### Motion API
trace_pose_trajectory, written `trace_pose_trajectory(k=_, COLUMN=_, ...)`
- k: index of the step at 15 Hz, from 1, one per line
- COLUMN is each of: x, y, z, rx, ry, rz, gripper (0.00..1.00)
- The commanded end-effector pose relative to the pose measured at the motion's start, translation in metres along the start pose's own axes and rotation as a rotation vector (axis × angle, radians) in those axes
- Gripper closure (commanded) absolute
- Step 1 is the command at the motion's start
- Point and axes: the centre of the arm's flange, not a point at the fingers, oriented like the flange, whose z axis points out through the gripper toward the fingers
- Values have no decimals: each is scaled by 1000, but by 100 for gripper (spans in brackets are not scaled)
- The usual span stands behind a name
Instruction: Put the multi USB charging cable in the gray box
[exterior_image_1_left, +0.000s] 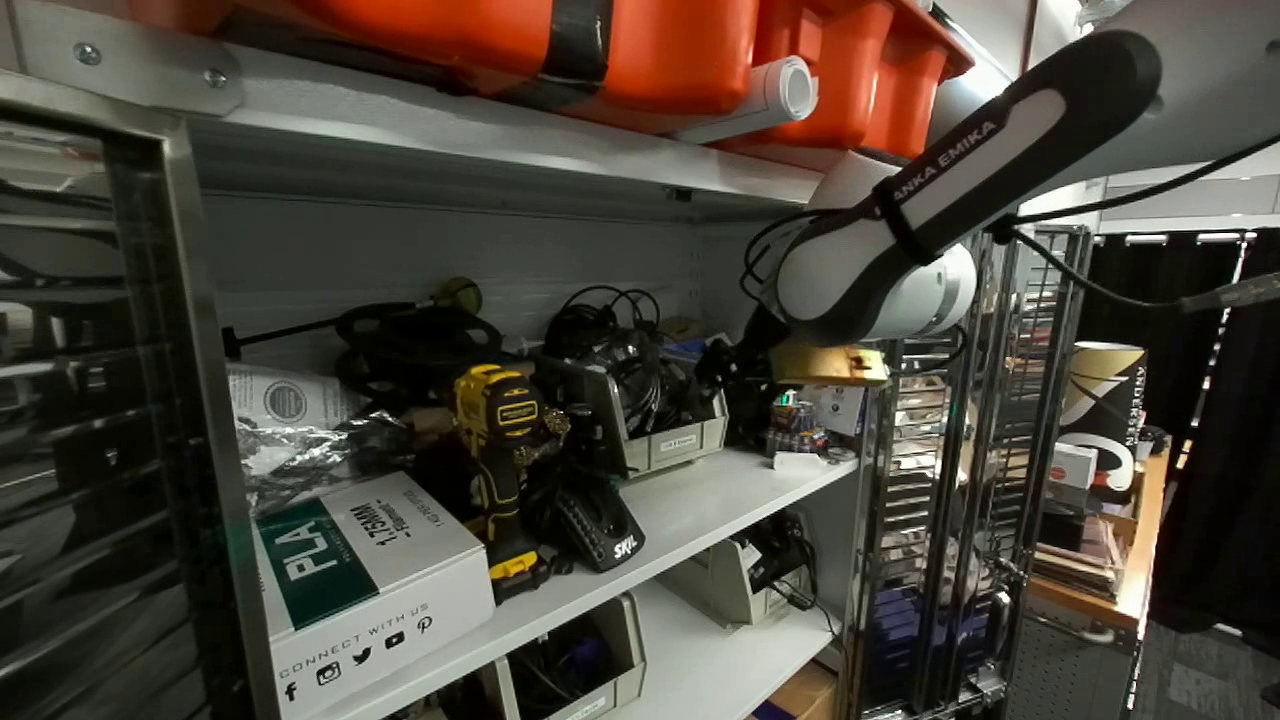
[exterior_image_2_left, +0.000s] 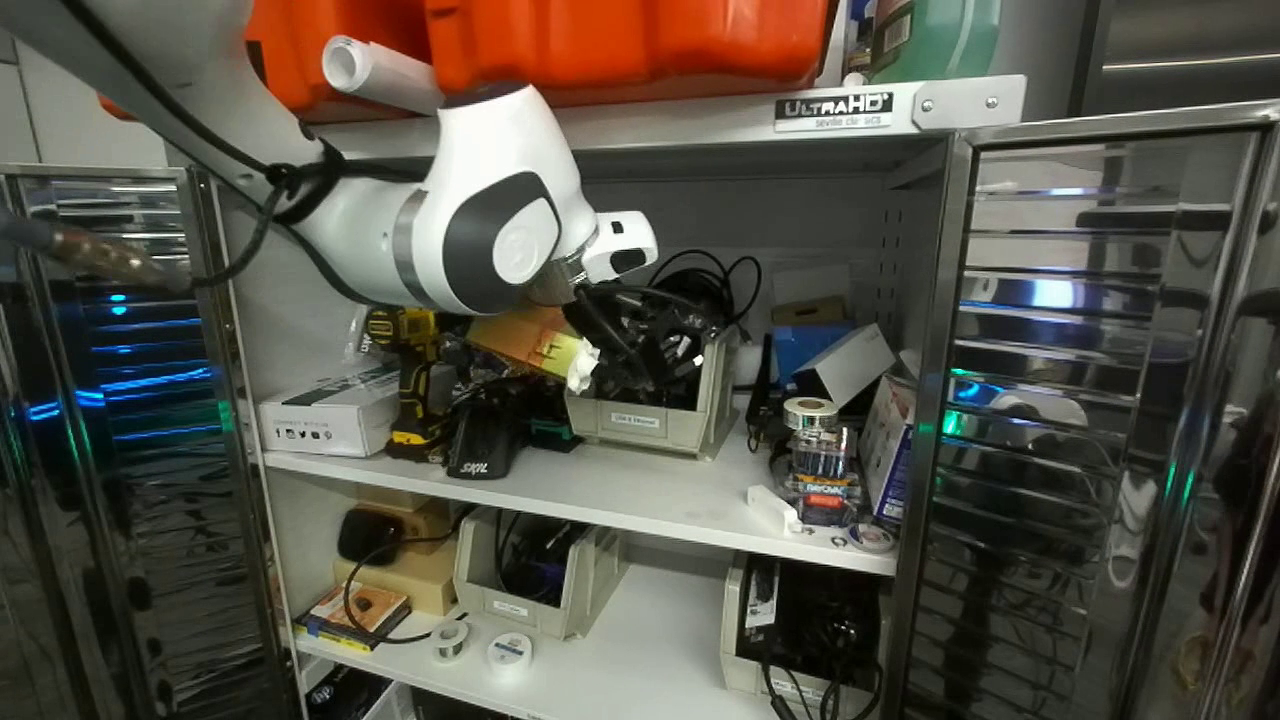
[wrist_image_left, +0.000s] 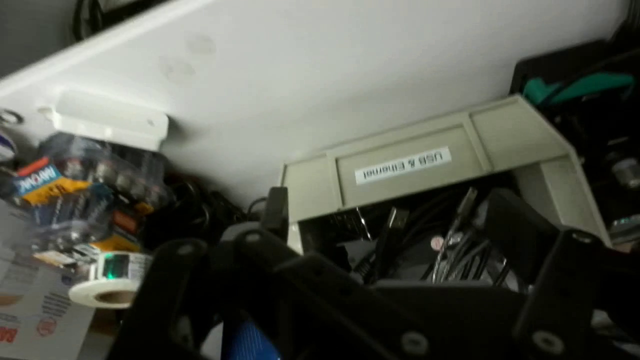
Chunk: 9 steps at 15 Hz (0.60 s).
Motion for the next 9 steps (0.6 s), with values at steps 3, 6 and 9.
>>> trace_pose_trajectory(k=3, x=-77, y=33, z=-41, rx=37, ry=-326, rz=1, gripper=0)
trace_pose_trajectory(k=6, x=-112, y=50, z=-63, rx=45, ry=-528, rz=5, gripper=0)
trace_pose_trajectory(k=9, x=-133, y=67, z=-94, rx=54, ry=-709, rz=23, gripper=0)
